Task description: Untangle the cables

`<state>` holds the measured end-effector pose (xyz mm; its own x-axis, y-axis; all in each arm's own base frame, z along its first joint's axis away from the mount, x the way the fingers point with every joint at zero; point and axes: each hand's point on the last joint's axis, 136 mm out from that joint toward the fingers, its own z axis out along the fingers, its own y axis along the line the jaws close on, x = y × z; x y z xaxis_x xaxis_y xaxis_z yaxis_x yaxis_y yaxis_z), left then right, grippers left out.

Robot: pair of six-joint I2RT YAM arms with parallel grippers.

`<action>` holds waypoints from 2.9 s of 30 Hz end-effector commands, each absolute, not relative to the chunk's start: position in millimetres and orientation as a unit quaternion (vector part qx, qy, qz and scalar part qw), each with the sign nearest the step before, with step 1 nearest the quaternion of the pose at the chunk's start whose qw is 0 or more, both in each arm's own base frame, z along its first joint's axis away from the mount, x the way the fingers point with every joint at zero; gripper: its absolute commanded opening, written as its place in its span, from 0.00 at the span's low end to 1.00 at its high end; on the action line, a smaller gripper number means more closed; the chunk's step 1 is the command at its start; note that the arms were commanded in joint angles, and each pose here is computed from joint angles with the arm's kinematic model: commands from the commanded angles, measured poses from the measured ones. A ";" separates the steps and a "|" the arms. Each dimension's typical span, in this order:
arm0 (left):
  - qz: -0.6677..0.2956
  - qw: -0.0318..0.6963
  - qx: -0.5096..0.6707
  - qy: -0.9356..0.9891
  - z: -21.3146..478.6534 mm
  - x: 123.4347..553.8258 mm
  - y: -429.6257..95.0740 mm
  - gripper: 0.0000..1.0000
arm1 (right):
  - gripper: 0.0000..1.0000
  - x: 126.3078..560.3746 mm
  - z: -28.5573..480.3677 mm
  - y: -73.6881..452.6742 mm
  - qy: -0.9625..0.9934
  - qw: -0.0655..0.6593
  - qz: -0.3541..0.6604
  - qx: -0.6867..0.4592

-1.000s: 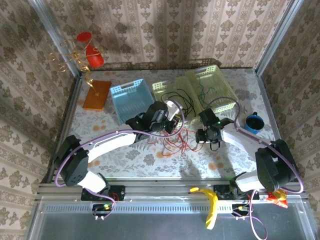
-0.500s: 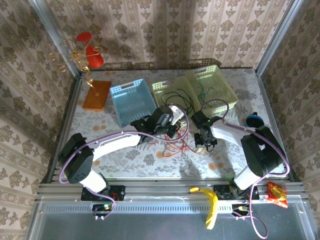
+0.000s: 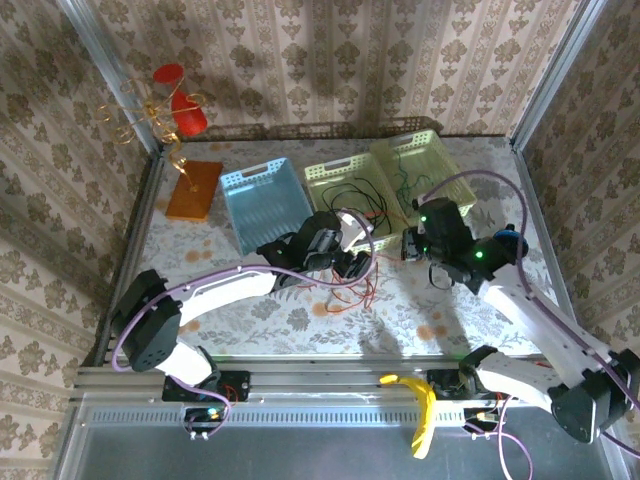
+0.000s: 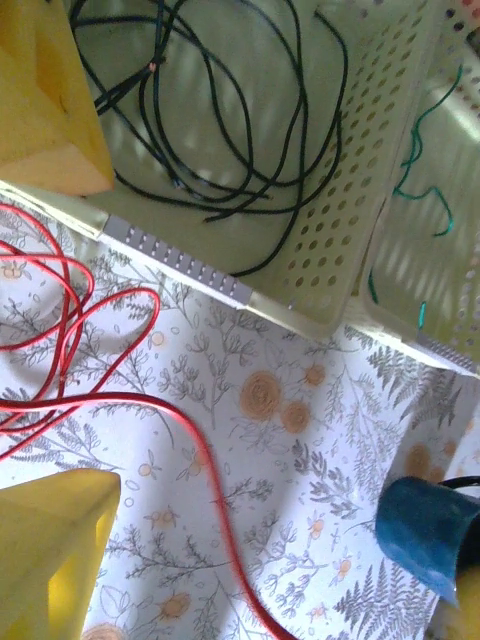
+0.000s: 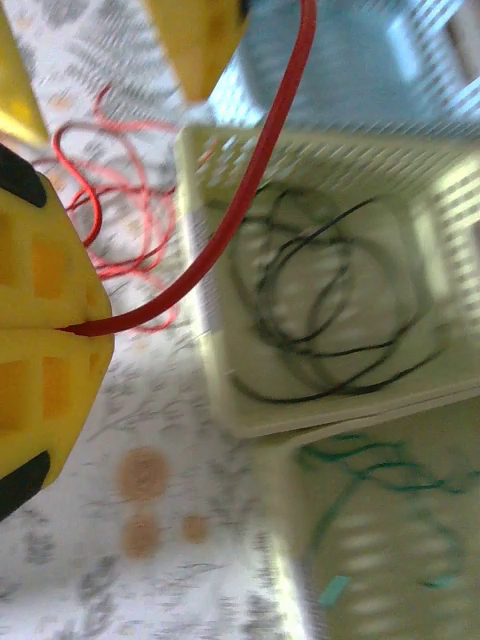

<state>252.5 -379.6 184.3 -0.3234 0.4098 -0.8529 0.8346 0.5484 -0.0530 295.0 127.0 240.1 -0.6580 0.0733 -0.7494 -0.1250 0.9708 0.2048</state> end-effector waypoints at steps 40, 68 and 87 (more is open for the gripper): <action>-0.094 0.538 0.102 0.831 187.4 295.4 -226.1 0.84 | 0.00 346.8 418.7 143.8 0.748 0.629 0.206 0.052; -0.090 0.532 0.122 0.833 192.5 302.5 -234.6 0.85 | 0.00 360.1 258.3 189.5 0.836 0.473 0.271 0.065; -0.043 0.541 0.076 0.837 193.7 306.5 -209.1 0.85 | 0.00 357.3 339.5 242.8 0.742 0.503 0.442 0.004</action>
